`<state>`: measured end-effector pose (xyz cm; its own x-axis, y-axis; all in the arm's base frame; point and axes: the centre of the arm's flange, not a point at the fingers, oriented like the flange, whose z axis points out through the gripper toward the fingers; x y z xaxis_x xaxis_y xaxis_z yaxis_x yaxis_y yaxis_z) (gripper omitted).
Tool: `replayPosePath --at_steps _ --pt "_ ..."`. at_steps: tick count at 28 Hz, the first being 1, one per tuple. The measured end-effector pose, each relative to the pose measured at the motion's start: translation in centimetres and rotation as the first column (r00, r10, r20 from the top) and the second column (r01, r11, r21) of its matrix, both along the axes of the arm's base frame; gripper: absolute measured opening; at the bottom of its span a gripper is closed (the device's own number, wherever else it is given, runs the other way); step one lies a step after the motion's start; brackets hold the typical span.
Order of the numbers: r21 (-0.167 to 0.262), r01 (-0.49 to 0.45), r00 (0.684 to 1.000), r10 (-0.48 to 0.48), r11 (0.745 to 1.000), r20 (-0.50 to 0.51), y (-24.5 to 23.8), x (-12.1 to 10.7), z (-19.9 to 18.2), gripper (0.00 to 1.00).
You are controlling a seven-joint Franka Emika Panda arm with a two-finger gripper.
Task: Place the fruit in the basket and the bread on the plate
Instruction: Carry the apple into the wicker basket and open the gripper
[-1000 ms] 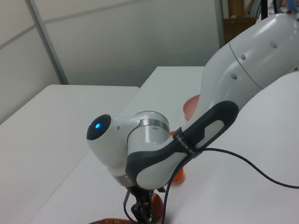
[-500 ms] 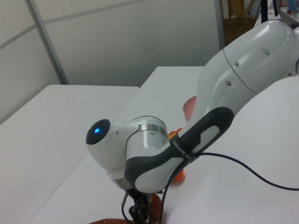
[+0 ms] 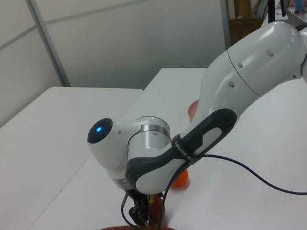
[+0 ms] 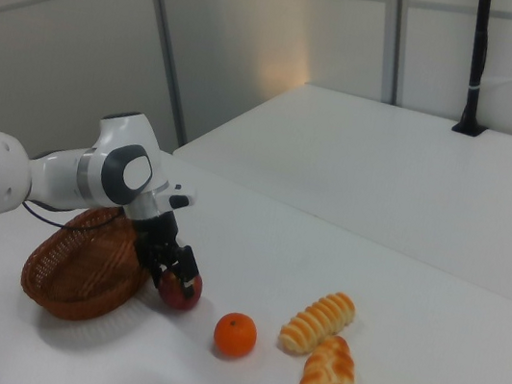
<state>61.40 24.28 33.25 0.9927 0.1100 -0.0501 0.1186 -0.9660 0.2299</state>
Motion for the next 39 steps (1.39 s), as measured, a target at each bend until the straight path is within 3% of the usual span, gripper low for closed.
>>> replayPosePath --at_steps 6,12,15,20,25,29,32,39 --pt "0.015 0.010 0.999 -0.010 1.000 0.038 0.2 0.5 2.0 0.90" --pt "0.034 0.005 0.997 -0.007 0.999 0.078 0.7 -0.1 6.9 0.90" --pt "0.053 -0.010 0.997 0.005 0.999 0.078 2.1 -1.8 10.7 0.90" --pt "0.067 -0.074 0.997 0.071 0.995 0.044 6.4 -5.2 13.0 0.90" --pt "0.066 -0.106 0.994 0.107 0.992 0.000 11.0 -8.5 12.0 0.90" --pt "0.056 -0.102 0.994 0.105 0.993 -0.036 13.2 -9.7 9.6 0.90" --pt "0.045 -0.083 0.995 0.085 0.996 -0.056 13.6 -9.7 7.9 0.97" --pt "0.044 -0.018 0.999 0.020 0.999 -0.035 12.0 -8.1 8.5 1.00"
